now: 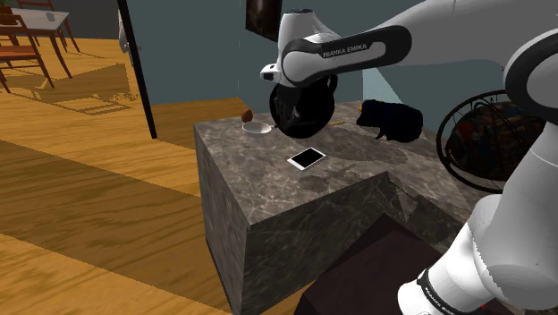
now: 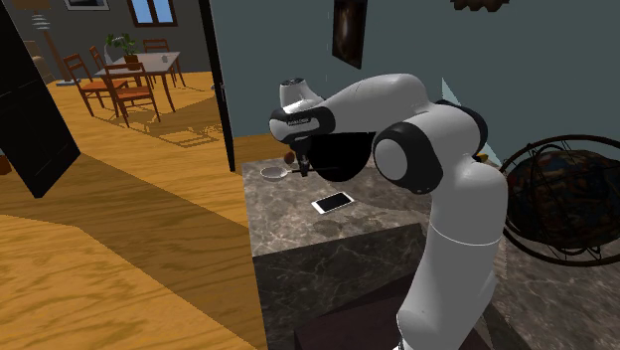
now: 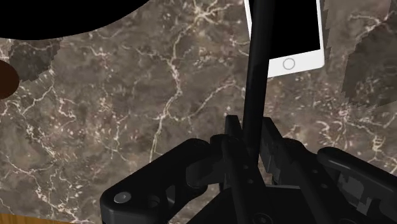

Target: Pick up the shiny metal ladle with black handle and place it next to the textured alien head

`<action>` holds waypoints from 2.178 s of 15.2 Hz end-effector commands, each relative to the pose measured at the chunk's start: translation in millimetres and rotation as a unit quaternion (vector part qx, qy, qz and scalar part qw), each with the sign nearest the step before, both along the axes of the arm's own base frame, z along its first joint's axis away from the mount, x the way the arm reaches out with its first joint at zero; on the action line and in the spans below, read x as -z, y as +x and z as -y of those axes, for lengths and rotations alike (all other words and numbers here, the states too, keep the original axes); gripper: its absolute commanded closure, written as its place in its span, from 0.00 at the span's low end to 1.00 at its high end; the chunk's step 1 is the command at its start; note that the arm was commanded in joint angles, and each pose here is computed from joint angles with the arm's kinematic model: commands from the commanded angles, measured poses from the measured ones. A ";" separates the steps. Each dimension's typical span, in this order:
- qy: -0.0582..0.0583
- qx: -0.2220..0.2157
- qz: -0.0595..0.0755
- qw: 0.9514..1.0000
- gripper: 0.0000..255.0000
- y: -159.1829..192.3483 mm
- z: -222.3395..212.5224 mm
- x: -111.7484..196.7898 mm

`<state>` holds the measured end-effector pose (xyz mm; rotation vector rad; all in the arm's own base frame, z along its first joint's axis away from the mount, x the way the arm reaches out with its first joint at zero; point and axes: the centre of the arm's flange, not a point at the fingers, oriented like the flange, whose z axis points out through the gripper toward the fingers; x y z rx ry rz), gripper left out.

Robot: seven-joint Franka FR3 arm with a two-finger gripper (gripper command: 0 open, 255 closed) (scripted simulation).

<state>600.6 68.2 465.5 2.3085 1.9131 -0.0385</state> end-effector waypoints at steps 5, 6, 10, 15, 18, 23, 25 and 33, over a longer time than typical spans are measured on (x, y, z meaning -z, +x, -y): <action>0.000 0.000 0.000 1.000 1.00 0.0 0.1 -31.3; 0.000 0.000 0.000 1.000 1.00 0.0 0.1 -36.6; 0.000 0.000 0.000 1.000 1.00 0.0 0.1 -57.7; 0.000 0.000 0.000 1.000 1.00 0.0 0.1 -84.1; 0.000 0.000 0.000 1.000 1.00 0.0 0.1 -100.0; 0.000 0.000 0.000 1.000 1.00 -14.6 22.1 -114.3; 0.000 0.000 0.000 1.000 1.00 -29.2 44.1 -114.3; 0.000 0.000 0.000 1.000 1.00 -87.6 132.1 -114.4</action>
